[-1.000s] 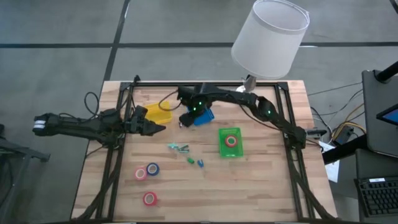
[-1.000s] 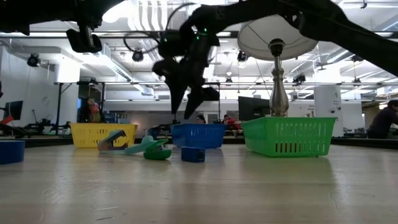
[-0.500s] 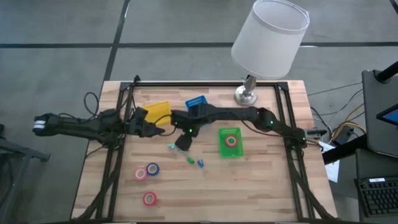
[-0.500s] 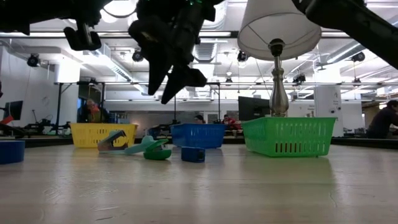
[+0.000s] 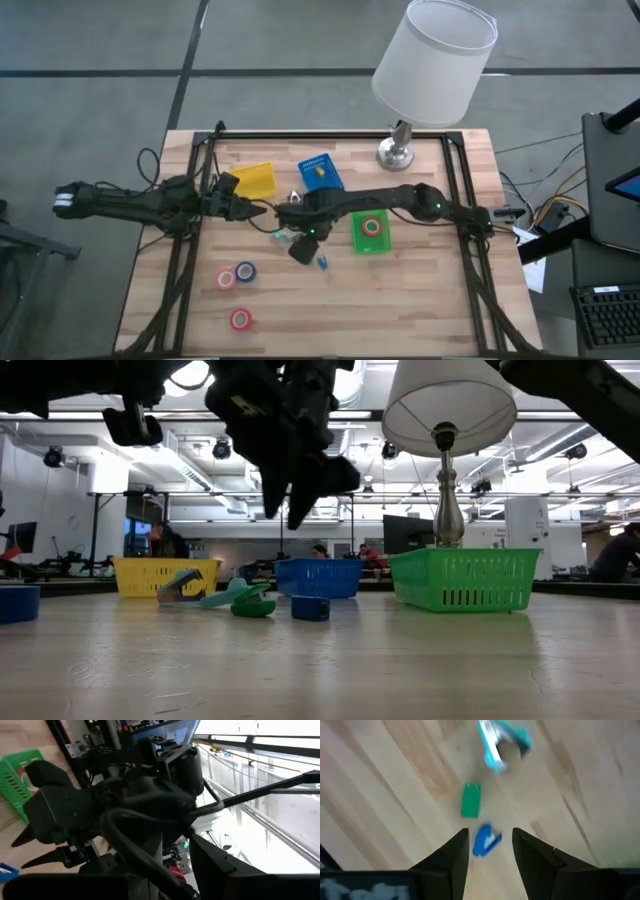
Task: Pick and place Stapler, Stapler remover, tape
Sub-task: Put the blue stapler into the blue bin
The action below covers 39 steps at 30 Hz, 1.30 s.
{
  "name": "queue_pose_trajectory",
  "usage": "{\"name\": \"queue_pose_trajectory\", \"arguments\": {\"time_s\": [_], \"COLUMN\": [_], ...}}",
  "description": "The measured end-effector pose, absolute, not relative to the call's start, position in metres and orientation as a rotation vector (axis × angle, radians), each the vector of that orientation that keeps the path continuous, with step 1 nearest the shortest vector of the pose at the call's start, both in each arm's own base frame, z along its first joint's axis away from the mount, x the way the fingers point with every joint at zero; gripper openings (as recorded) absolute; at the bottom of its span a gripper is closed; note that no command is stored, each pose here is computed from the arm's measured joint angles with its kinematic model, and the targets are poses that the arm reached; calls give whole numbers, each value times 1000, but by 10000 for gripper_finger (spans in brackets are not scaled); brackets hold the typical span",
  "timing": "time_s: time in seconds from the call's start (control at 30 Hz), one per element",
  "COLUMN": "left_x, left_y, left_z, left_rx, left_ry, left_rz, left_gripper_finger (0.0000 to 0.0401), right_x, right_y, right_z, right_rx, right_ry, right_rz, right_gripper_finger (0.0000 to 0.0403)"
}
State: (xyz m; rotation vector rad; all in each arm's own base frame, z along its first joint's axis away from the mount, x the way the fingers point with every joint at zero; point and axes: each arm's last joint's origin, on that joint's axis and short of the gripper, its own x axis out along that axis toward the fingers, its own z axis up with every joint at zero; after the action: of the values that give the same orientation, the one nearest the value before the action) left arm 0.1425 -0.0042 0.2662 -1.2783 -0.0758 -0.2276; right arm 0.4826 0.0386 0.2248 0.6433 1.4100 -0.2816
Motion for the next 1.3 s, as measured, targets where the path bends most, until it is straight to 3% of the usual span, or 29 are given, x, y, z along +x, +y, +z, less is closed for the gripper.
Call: {"name": "queue_pose_trajectory", "arguments": {"time_s": [0.3,0.93,1.13,1.3], "left_x": [142,143,144,144], "left_y": [-4,-5,-5,-5], "left_z": [267,262,260,260], "left_rx": [-1274,-1300,-1308,-1309], "left_ry": [-76,-18,-2,-2], "left_rz": [-238,-215,-201,-199], "left_gripper_finger": [101,101,101,101], "right_x": [475,471,470,469], "right_y": [59,74,74,74], "right_z": [210,159,148,142], "right_rx": [681,776,789,775], "right_ry": [1481,1521,1511,1517], "right_rz": [-387,-429,-434,-423], "right_gripper_finger": [176,286,293,275]}}
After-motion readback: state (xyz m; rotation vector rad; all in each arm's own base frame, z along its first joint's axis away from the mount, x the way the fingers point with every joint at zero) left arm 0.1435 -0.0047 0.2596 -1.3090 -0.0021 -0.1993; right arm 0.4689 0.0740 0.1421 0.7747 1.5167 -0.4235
